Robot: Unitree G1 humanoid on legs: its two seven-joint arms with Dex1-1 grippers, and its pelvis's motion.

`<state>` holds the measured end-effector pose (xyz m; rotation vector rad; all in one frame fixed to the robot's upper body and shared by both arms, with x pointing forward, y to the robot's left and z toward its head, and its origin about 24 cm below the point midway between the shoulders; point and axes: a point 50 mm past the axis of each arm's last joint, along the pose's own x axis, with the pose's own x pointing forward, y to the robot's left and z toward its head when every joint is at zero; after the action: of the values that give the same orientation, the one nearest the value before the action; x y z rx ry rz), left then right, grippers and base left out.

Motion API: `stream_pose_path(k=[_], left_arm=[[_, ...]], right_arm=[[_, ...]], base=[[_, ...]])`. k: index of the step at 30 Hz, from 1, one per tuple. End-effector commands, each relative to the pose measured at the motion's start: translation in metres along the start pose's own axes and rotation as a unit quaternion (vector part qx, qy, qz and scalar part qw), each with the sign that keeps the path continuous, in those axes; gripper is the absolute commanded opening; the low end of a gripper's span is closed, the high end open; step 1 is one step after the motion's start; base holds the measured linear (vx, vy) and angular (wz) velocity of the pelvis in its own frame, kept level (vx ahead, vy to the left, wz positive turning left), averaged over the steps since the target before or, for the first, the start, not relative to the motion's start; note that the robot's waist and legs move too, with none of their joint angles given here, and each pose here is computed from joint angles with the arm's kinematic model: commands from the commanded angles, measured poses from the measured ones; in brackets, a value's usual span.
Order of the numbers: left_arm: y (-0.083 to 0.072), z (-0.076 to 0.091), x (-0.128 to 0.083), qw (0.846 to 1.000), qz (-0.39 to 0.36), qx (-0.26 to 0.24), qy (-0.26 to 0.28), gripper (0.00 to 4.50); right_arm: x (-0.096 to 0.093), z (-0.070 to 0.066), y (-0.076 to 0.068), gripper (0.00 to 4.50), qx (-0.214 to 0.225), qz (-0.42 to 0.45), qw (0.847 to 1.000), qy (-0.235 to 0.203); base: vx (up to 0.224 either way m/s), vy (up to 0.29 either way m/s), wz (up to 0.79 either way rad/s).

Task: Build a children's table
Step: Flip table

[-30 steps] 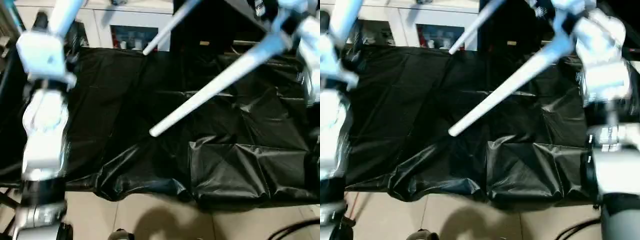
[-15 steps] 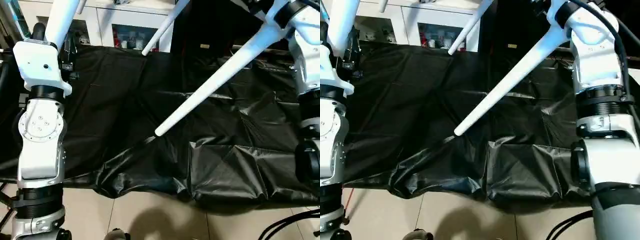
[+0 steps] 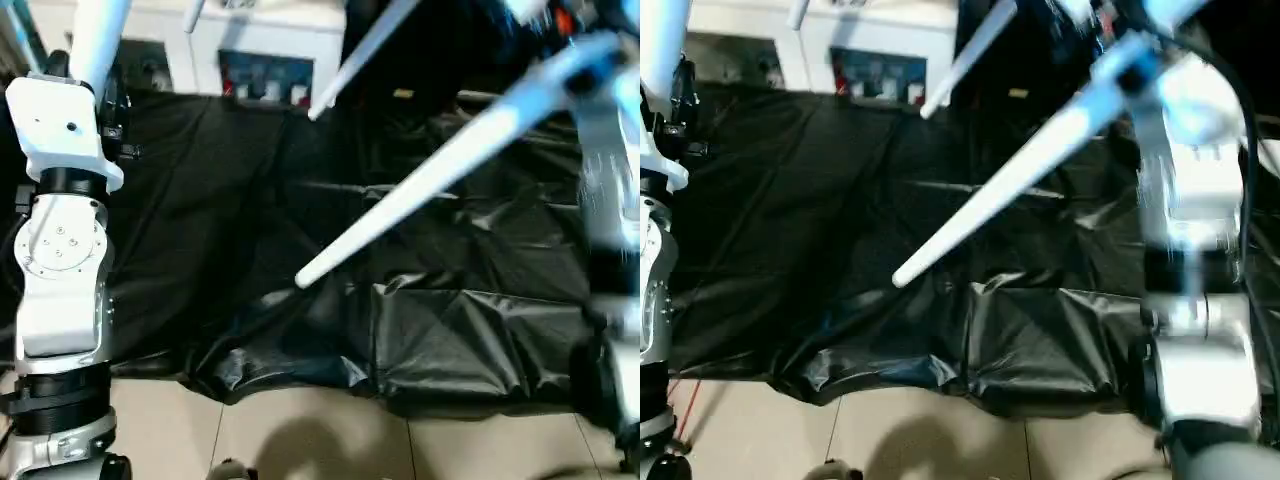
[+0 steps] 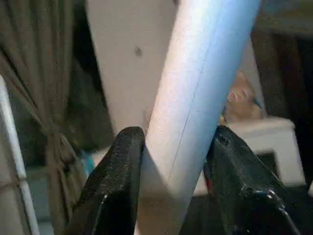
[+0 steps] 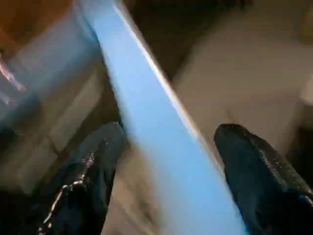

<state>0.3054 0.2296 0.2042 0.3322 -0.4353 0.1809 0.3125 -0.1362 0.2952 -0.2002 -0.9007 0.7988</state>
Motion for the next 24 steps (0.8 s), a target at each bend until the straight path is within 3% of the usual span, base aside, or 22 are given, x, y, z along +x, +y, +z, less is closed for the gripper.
stream_pose_path(k=[1, 8, 12, 17, 21, 22, 24], left_arm=[[-0.018, -0.016, -0.003, 0.998, -0.033, -0.034, 0.047, 1.84], [-0.023, -0.02, -0.005, 0.997, -0.041, -0.036, 0.058, 1.7], [-0.022, -0.022, -0.005, 0.997, -0.039, -0.033, 0.064, 1.66], [-0.021, -0.031, -0.012, 0.996, -0.037, -0.024, 0.082, 1.63], [-0.021, -0.034, -0.016, 0.995, -0.037, -0.022, 0.088, 1.61], [-0.022, -0.039, -0.021, 0.994, -0.039, -0.021, 0.096, 1.61], [-0.023, -0.046, -0.028, 0.993, -0.042, -0.021, 0.109, 1.6]], right_arm=[[0.007, -0.001, 0.017, 3.26, 0.028, 0.04, 0.999, 0.001], [0.006, 0.002, 0.012, 3.26, 0.023, 0.026, 0.999, 0.01], [0.003, 0.0, 0.017, 3.26, 0.036, 0.034, 0.998, 0.024], [-0.026, -0.04, 0.045, 3.26, 0.088, 0.041, 0.986, 0.135], [-0.041, -0.055, 0.058, 3.67, 0.121, 0.019, 0.98, 0.16], [-0.058, -0.07, 0.071, 3.67, 0.137, 0.002, 0.97, 0.199], [-0.076, -0.084, 0.082, 3.96, 0.14, -0.014, 0.957, 0.256]], base=[[0.0, 0.0, 0.0], [0.0, 0.0, 0.0], [0.0, 0.0, 0.0], [0.0, 0.0, 0.0], [0.0, 0.0, 0.0], [0.0, 0.0, 0.0], [0.0, 0.0, 0.0]])
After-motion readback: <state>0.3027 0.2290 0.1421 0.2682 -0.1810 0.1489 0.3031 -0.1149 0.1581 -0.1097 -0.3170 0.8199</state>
